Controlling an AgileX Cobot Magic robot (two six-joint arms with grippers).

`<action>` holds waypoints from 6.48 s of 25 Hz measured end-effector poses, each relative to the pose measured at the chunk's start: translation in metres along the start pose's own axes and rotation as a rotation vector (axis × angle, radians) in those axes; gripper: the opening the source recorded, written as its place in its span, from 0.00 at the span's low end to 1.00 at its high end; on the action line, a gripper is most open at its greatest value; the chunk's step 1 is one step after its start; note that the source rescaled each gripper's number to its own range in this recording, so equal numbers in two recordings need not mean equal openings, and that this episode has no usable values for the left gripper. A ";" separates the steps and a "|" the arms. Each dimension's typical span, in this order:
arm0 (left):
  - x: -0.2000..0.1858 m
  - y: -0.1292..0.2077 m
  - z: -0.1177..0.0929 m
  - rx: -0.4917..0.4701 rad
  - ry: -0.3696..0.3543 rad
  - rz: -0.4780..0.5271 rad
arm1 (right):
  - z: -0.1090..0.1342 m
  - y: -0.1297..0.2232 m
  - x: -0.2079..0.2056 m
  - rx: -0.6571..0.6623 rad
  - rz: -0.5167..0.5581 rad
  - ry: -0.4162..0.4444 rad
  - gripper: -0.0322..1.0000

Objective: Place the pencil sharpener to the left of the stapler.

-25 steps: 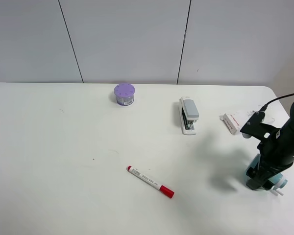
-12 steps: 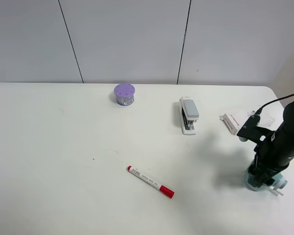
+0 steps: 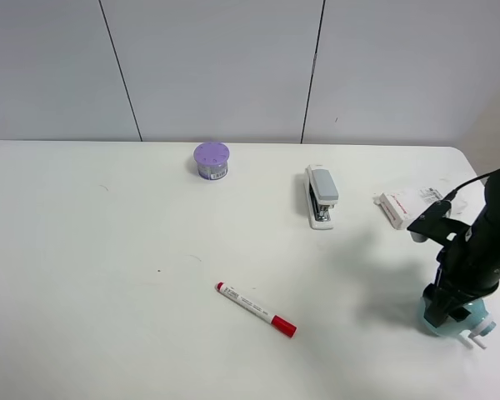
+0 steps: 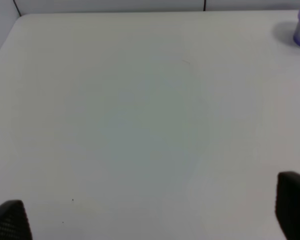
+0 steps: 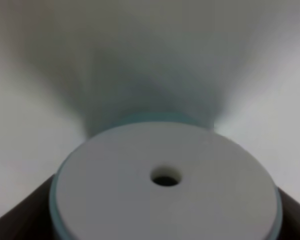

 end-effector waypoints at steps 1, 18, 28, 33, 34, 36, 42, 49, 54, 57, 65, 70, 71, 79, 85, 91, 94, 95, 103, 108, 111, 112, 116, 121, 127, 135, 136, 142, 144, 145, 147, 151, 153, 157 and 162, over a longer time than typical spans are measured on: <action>0.000 0.000 0.000 0.000 0.000 0.000 | 0.000 -0.001 -0.004 0.031 0.000 -0.005 0.03; 0.000 0.000 0.000 0.000 0.000 0.000 | 0.014 -0.095 -0.104 0.135 -0.143 -0.038 0.03; 0.000 0.000 0.000 0.000 0.000 0.000 | 0.024 -0.179 -0.151 0.087 -0.221 -0.025 0.03; 0.000 0.000 0.000 0.000 0.000 0.000 | 0.023 -0.230 -0.144 0.079 -0.245 -0.026 0.03; 0.000 0.000 0.000 0.000 0.000 0.000 | 0.022 -0.240 -0.140 0.080 -0.248 -0.026 0.03; 0.000 0.000 0.000 0.000 0.000 0.000 | 0.019 -0.260 -0.130 0.096 -0.249 -0.030 0.03; 0.000 0.000 0.000 0.000 0.000 0.000 | 0.012 -0.302 -0.099 0.219 -0.256 -0.077 0.03; 0.000 0.000 0.000 0.000 0.000 0.000 | 0.015 -0.323 -0.061 0.311 -0.221 -0.142 0.03; 0.000 0.000 0.000 0.000 0.000 0.000 | 0.015 -0.324 -0.043 0.329 -0.188 -0.150 0.03; 0.000 0.000 0.000 0.000 0.000 0.000 | 0.015 -0.324 -0.039 0.345 -0.179 -0.153 0.03; 0.000 0.000 0.000 0.000 0.000 0.000 | 0.017 -0.324 -0.016 0.357 -0.139 -0.168 0.03; 0.000 0.000 0.000 0.000 0.000 0.000 | 0.017 -0.324 -0.016 0.357 -0.138 -0.168 0.03; 0.000 0.000 0.000 0.000 0.000 0.000 | 0.017 -0.324 -0.016 0.357 -0.138 -0.168 0.03; 0.000 0.000 0.000 0.000 0.000 0.000 | 0.017 -0.324 -0.016 0.356 -0.138 -0.168 0.07; 0.000 0.000 0.000 0.000 0.000 0.000 | 0.018 -0.325 -0.016 0.350 -0.138 -0.175 0.93; 0.000 0.000 0.000 0.000 0.000 0.000 | 0.021 -0.327 -0.035 0.324 -0.181 -0.191 0.99; 0.000 0.000 0.000 0.000 0.000 0.000 | 0.023 -0.329 -0.075 0.284 -0.264 -0.196 0.99; 0.000 0.000 0.000 0.000 0.000 0.000 | 0.024 -0.328 -0.093 0.267 -0.302 -0.193 0.99; 0.000 0.000 0.000 0.000 0.000 0.000 | 0.047 -0.294 -0.250 0.112 -0.614 -0.114 0.99; 0.000 0.000 0.000 0.000 0.000 0.000 | 0.027 -0.227 -0.288 0.120 -0.625 0.078 0.99; 0.000 0.000 0.000 0.000 0.000 0.000 | 0.005 -0.171 -0.294 0.191 -0.598 0.163 1.00; 0.000 0.000 0.000 0.000 0.000 0.000 | -0.004 -0.153 -0.294 0.228 -0.591 0.183 1.00; 0.000 0.000 0.000 0.000 0.000 0.000 | -0.023 -0.064 -0.295 0.385 -0.578 0.264 1.00; 0.000 0.000 0.000 0.000 0.000 0.000 | 0.001 0.029 -0.290 0.509 -0.616 0.370 1.00; 0.000 0.000 0.000 0.000 0.000 0.000 | 0.060 0.092 -0.257 0.515 -0.706 0.450 1.00; 0.000 0.000 0.000 0.000 0.000 0.000 | 0.103 0.116 -0.183 0.523 -0.809 0.431 1.00; 0.000 0.000 0.000 0.000 0.000 0.000 | 0.104 0.117 -0.179 0.521 -0.835 0.443 1.00; 0.000 0.000 0.000 0.000 0.000 0.000 | 0.105 0.117 -0.180 0.490 -0.986 0.533 1.00; 0.000 0.000 0.000 0.000 0.000 0.000 | 0.106 0.114 -0.179 0.462 -0.990 0.520 1.00; 0.000 0.000 0.000 0.000 0.000 0.000 | 0.107 0.114 -0.178 0.450 -0.992 0.513 1.00; 0.000 0.000 0.000 0.000 0.000 0.000 | 0.108 0.113 -0.178 0.430 -0.997 0.501 1.00; 0.000 0.000 0.000 0.000 0.000 0.000 | 0.106 0.114 -0.177 0.439 -0.997 0.498 1.00; 0.000 0.000 0.000 0.000 0.000 0.000 | 0.103 0.117 -0.177 0.470 -0.993 0.507 1.00; 0.000 0.000 0.000 0.000 0.000 0.000 | 0.101 0.119 -0.177 0.493 -0.991 0.514 1.00; 0.000 0.000 0.000 0.000 0.000 0.000 | 0.101 0.119 -0.177 0.496 -0.992 0.513 1.00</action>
Point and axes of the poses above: a point on each arm's last joint axis where the gripper is mounted, x pointing out along that axis toward the gripper, z along the wrist's bending axis when the last joint is at zero, y = z × x, the point moved 8 cm from there along x, pointing out along that axis toward the gripper, and after that the axes turned 9 degrees about -x, right-handed, at the moved point
